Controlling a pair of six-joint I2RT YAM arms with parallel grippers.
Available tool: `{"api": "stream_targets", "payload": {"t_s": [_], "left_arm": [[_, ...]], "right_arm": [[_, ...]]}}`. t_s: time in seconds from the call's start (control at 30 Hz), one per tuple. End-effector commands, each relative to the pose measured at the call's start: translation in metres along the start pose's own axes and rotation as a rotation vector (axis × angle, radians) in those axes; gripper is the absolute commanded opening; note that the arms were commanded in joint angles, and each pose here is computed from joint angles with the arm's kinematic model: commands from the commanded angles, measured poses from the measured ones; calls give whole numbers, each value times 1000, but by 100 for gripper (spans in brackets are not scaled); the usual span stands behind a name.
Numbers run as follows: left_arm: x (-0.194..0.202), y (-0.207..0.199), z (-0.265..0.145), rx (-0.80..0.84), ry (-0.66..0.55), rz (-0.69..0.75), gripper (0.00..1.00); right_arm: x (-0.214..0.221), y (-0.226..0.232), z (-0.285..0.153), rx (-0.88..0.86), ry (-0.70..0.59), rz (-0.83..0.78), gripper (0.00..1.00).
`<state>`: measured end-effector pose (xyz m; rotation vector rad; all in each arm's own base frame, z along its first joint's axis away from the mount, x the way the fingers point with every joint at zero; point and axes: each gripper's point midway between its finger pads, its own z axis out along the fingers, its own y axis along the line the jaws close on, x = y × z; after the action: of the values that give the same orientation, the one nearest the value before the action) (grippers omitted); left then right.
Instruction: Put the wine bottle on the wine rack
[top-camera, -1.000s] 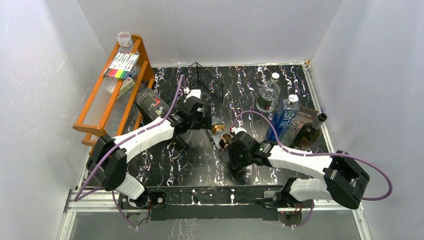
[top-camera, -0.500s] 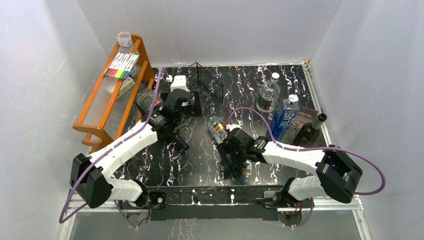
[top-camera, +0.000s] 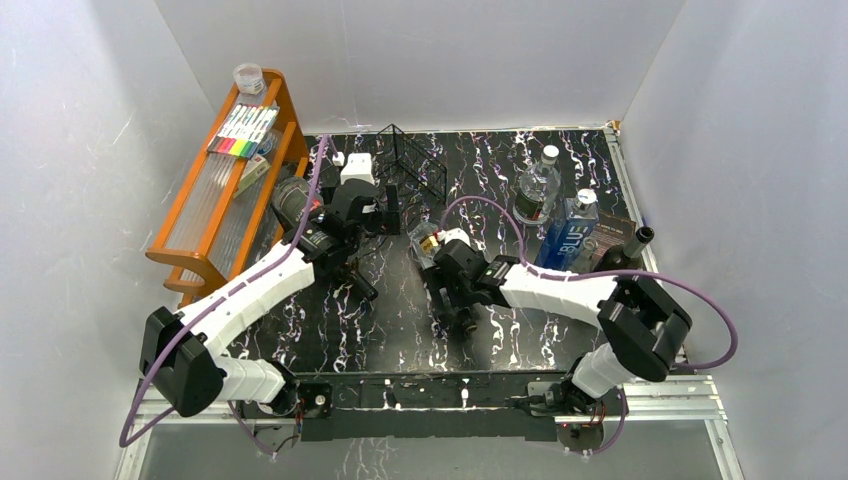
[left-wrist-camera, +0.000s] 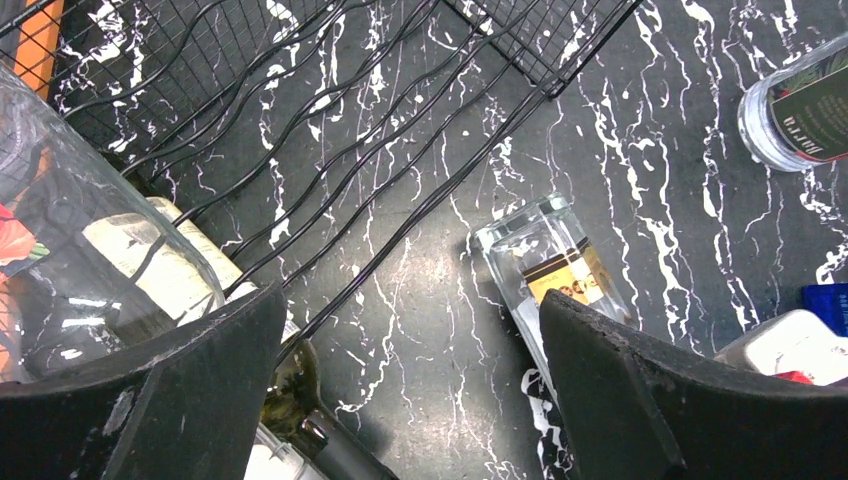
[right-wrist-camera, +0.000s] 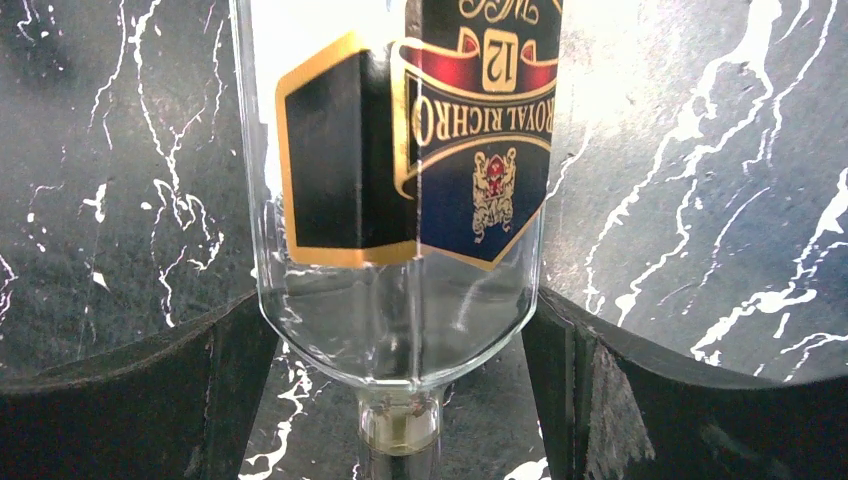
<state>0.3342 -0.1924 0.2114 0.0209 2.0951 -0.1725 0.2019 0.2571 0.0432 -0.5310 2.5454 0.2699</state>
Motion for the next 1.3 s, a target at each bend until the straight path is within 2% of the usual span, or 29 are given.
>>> {"api": "stream_targets", "payload": {"t_s": [0.0,0.23,0.43,0.57,0.77,0.9,1.27], "left_arm": [[-6,6,-9,3,-18,-2,97],[-26,7,-20,12,-65,-6,97],[-55,7,-42,38,-132,-3,98],[-68,10,-57,53,-173,-1,98],[-73,13,-65,60,-195,2,98],[-69,15,-65,54,-186,12,98],[-59,18,-61,45,-162,29,98]], "right_arm": [[-28,-9,-1,78,-64,-14,98],[-35,-9,2,72,-78,-48,98],[-37,-25,4,152,-49,-84,98],[-33,-20,-2,86,-64,-74,98],[-52,4,-27,-85,-181,-65,98],[-61,9,-36,-121,-230,-80,98],[-50,-12,0,14,-110,-128,98]]}}
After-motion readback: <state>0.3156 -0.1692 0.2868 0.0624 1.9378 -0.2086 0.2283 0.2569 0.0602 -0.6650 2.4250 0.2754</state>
